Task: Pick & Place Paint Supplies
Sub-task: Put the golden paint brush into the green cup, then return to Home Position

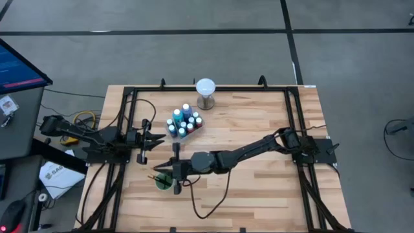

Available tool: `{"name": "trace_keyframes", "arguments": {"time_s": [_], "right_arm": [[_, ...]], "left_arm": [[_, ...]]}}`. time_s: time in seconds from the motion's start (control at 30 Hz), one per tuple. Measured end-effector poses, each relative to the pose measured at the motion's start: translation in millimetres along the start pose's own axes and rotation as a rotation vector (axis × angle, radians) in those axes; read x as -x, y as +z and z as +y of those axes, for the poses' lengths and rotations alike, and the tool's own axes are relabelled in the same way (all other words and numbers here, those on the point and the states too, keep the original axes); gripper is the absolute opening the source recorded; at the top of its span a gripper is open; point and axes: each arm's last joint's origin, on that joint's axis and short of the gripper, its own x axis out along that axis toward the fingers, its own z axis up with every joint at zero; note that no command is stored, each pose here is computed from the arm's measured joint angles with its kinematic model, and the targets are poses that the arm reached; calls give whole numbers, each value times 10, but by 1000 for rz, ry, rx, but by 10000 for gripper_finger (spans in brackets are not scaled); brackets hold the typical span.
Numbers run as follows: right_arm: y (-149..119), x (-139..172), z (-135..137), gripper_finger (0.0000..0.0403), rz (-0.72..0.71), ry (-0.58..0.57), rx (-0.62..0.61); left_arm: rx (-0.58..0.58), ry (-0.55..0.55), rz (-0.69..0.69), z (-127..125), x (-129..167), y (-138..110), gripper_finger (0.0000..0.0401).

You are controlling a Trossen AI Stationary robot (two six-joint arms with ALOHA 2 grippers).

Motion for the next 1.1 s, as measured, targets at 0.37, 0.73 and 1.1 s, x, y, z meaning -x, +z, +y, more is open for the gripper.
{"name": "trace_keyframes", "arguments": {"time_s": [0.37, 0.73, 1.1], "right_arm": [[128, 85, 90, 107, 26, 34, 6], [1580, 1114, -543, 144, -14, 104, -149], [2349, 3020, -1238, 122, 82, 330, -193]], "left_arm": [[1, 0, -4, 0, 0, 4, 1], [1, 0, -4, 0, 0, 4, 1], [1, 0, -5, 0, 0, 5, 1]]}}
